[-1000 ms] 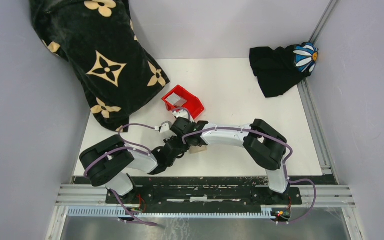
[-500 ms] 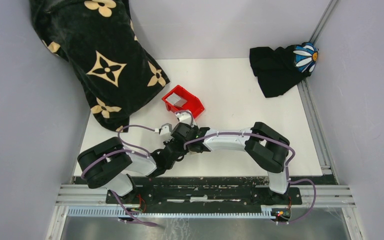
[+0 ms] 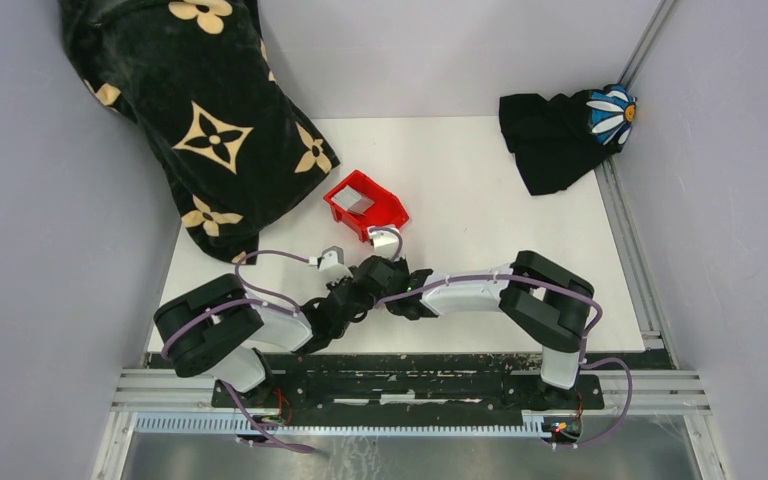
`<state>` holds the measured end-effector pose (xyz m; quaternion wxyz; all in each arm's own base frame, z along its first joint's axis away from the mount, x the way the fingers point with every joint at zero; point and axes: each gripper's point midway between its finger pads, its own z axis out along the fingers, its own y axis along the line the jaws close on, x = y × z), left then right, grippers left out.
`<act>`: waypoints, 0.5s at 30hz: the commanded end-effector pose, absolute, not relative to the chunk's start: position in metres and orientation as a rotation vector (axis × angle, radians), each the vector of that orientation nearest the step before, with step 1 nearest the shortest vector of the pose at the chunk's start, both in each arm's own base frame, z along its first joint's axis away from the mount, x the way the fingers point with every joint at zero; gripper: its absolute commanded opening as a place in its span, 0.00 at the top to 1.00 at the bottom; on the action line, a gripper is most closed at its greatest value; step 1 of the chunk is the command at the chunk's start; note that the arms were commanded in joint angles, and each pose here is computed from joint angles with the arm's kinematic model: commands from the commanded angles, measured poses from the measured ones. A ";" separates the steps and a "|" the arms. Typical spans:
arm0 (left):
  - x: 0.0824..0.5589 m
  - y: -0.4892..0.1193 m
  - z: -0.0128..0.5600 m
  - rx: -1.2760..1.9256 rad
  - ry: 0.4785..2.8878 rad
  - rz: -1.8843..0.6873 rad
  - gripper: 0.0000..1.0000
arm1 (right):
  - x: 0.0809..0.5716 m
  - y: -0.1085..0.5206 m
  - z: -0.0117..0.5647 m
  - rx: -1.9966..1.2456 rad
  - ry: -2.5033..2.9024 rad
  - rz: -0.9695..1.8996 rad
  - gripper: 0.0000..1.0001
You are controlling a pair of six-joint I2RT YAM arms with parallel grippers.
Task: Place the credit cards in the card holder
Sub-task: Close the card holder at the center of the board.
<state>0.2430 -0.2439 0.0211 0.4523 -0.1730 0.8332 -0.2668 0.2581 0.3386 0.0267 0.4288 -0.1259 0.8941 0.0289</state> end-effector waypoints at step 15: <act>0.231 -0.239 0.005 -0.475 2.118 -0.651 0.69 | 0.173 0.283 -0.074 -0.458 2.489 -0.057 0.89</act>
